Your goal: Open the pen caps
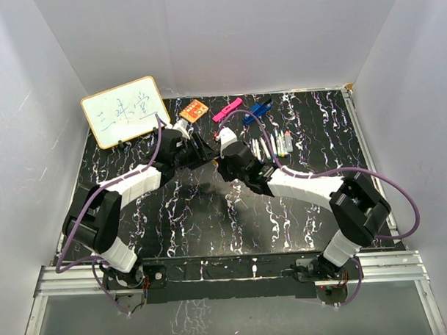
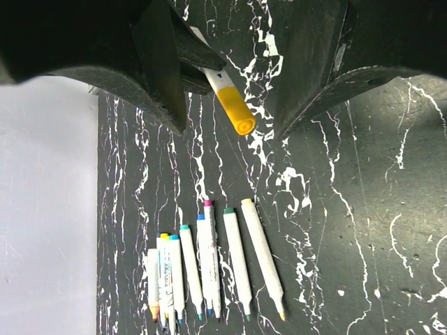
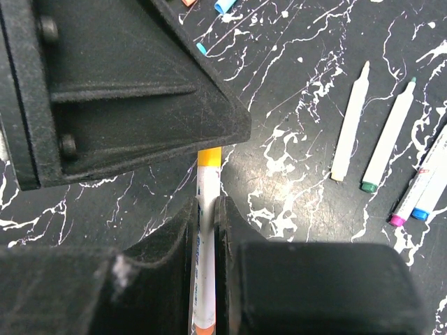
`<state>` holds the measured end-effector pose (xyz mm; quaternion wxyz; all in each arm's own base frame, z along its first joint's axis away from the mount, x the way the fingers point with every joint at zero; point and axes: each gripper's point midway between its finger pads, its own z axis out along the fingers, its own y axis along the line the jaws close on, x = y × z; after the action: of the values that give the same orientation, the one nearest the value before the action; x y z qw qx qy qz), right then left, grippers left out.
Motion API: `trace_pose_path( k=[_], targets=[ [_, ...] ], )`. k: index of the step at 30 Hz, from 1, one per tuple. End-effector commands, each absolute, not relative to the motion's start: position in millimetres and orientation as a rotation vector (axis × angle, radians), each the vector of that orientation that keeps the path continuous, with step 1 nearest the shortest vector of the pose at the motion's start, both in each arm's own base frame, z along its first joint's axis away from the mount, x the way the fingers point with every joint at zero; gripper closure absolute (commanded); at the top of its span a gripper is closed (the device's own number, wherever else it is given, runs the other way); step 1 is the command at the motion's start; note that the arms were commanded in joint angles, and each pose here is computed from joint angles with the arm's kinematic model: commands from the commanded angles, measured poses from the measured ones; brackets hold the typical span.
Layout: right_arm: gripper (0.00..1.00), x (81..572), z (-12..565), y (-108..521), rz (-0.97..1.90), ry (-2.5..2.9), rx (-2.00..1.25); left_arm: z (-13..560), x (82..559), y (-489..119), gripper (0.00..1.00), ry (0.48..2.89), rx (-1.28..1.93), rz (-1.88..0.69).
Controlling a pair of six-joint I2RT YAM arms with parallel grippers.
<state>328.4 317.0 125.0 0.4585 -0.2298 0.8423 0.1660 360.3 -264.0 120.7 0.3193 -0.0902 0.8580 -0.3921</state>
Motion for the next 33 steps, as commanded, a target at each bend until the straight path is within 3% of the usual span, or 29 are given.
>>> trace_pose_path(
  k=[1,10,15,20,24,26,28,29,30,33],
  targets=[
    [1.0,334,163,322,0.465,1.956,-0.517,147,368,-278,0.48,2.187,-0.211,-1.089],
    [1.0,333,175,325,0.501,1.912,-0.501,143,364,-284,0.49,2.196,-0.211,-1.102],
    [1.0,333,178,325,0.506,1.903,-0.504,141,365,-286,0.56,2.194,-0.213,-1.111],
    [1.0,332,178,326,0.512,1.9,-0.513,142,366,-288,0.75,2.188,-0.217,-1.117],
    [1.0,331,175,326,0.513,1.907,-0.518,143,367,-288,0.97,2.19,-0.218,-1.12],
    [1.0,332,172,326,0.511,1.914,-0.521,143,367,-288,1.0,2.189,-0.221,-1.121],
    [0.78,332,169,327,0.506,1.931,-0.524,145,366,-288,1.0,2.186,-0.219,-1.123],
    [0.57,331,168,328,0.509,1.94,-0.531,145,365,-288,1.0,2.185,-0.218,-1.122],
    [0.45,331,165,328,0.508,1.949,-0.53,146,365,-288,1.0,2.182,-0.216,-1.12],
    [0.35,331,162,329,0.508,1.961,-0.527,150,365,-287,1.0,2.174,-0.211,-1.121]
  ],
)
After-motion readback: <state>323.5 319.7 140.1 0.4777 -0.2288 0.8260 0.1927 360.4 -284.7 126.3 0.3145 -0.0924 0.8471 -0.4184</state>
